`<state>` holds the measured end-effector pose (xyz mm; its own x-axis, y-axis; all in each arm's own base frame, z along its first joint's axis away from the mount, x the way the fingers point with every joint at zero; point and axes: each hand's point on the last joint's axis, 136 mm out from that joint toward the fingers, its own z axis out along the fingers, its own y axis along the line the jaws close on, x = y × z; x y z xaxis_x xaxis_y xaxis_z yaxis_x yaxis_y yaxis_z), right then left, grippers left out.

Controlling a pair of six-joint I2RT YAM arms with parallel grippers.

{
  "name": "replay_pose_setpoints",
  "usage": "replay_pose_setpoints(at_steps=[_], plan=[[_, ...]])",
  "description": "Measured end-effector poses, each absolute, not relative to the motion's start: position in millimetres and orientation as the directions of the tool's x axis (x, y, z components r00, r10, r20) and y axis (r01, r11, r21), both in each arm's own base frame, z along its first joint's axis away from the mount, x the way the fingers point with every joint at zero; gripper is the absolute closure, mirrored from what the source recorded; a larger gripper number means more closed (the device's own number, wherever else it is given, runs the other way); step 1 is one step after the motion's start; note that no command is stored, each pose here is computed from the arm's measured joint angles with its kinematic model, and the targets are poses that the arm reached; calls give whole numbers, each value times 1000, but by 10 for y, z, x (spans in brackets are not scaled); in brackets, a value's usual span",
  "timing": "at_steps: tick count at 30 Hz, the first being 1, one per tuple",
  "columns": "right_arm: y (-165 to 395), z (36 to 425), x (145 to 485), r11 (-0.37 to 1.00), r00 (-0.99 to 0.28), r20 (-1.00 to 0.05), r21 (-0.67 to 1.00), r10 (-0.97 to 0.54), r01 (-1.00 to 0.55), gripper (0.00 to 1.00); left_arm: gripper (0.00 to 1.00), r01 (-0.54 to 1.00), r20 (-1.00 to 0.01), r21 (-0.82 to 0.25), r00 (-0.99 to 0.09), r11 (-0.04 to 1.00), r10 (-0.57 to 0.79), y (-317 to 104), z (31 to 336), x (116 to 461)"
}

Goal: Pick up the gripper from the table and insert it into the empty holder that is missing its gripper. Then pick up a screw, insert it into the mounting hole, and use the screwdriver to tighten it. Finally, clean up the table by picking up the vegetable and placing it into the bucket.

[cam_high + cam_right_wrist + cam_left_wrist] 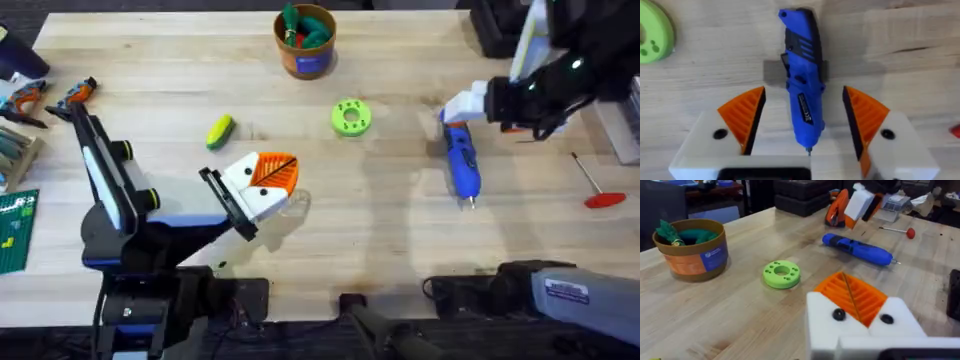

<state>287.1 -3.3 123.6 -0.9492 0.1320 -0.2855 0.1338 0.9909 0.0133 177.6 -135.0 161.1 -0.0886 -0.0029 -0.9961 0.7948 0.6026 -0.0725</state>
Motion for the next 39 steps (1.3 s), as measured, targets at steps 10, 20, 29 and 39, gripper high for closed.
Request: replay_pose_setpoints(at_steps=[10, 20, 29, 39], plan=[[-63, 796, 2961, 1000, -972, -234, -21, 7, 12, 11, 995, 795, -996, -72, -89, 603, -3, -1350, 1611, 1776], [-59, 467, 3049, 999, -985, -170, -24, -26, -23, 10, 995, 795, -996, -72, -89, 603, -3, -1350, 1611, 1776], [-66, 347, 3101, 999, -987, -158, -28, -31, -26, 68, 995, 795, -996, -72, -89, 603, -3, -1350, 1611, 1776], [-107, 343, 3104, 998, -987, -157, -52, -42, -34, 967, 996, 795, -996, -72, -89, 603, -3, -1350, 1611, 1776]])
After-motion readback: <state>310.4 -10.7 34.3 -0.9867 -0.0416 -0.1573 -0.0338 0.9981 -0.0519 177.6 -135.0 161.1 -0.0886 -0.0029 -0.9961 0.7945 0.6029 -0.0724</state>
